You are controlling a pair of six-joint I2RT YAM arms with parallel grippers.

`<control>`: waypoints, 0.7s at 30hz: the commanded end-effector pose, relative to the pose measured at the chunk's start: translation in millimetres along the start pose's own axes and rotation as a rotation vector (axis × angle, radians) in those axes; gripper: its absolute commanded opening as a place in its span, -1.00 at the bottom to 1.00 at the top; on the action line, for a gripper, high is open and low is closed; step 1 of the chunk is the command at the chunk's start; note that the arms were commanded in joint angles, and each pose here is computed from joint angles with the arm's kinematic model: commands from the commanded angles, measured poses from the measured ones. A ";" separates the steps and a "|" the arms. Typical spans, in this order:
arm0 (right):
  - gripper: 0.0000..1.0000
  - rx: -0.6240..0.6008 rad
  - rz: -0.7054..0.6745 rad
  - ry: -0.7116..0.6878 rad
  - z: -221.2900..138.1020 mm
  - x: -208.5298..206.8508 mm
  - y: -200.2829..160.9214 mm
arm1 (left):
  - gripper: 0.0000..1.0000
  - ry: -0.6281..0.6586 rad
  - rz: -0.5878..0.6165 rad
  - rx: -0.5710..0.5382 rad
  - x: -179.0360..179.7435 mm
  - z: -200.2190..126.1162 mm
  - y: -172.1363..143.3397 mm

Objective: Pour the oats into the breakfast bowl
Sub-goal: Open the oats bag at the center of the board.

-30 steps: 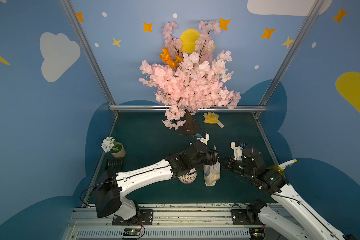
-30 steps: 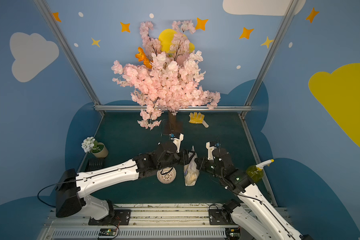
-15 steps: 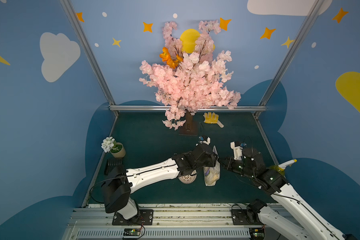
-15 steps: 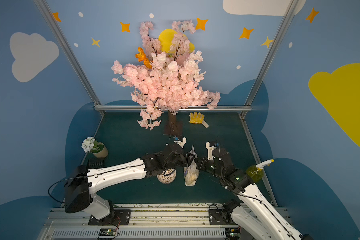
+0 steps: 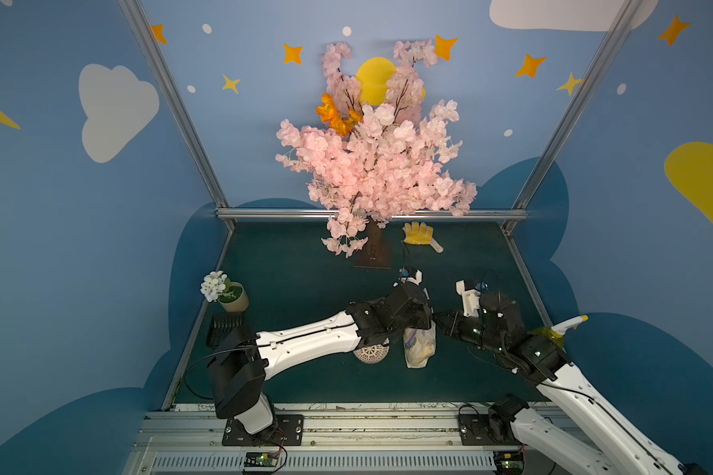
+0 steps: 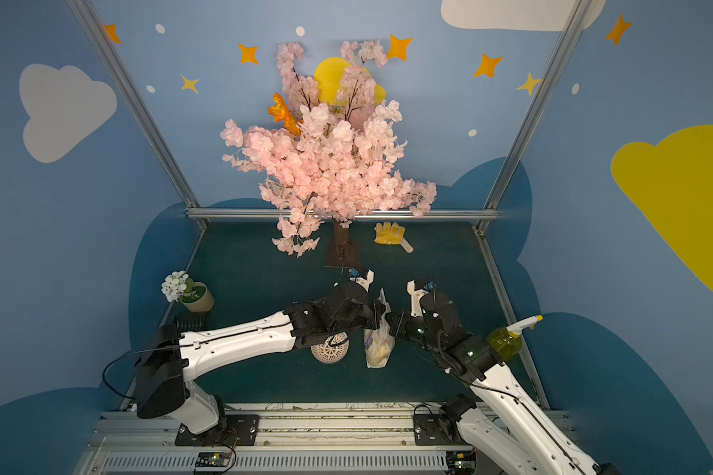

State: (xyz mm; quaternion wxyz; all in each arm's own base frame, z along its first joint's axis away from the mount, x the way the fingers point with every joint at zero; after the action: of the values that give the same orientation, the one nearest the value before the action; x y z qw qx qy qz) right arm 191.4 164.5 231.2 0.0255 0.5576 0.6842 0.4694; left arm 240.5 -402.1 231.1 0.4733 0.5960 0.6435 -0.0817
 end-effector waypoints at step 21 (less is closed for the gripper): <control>-1.00 0.001 -0.204 -0.156 -25.1 -4.0 25.6 | -0.20 0.030 0.112 0.009 -12.1 -24.1 12.2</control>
State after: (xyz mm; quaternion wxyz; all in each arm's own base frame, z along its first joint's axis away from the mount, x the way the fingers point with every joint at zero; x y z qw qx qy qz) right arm 194.5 139.4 242.9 0.1189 0.5322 0.7507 0.3729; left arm 232.1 -383.3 248.5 0.4483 0.6407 0.6221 -0.0395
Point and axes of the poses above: each gripper's point midway between its finger pads, its own z axis out along the fingers, its own x axis along the line the jaws close on, y = z × x, the point moved 3 cm from there along -z, back along the fingers, and after that the axes turned 14 degrees about -z, right-handed, at the moved point
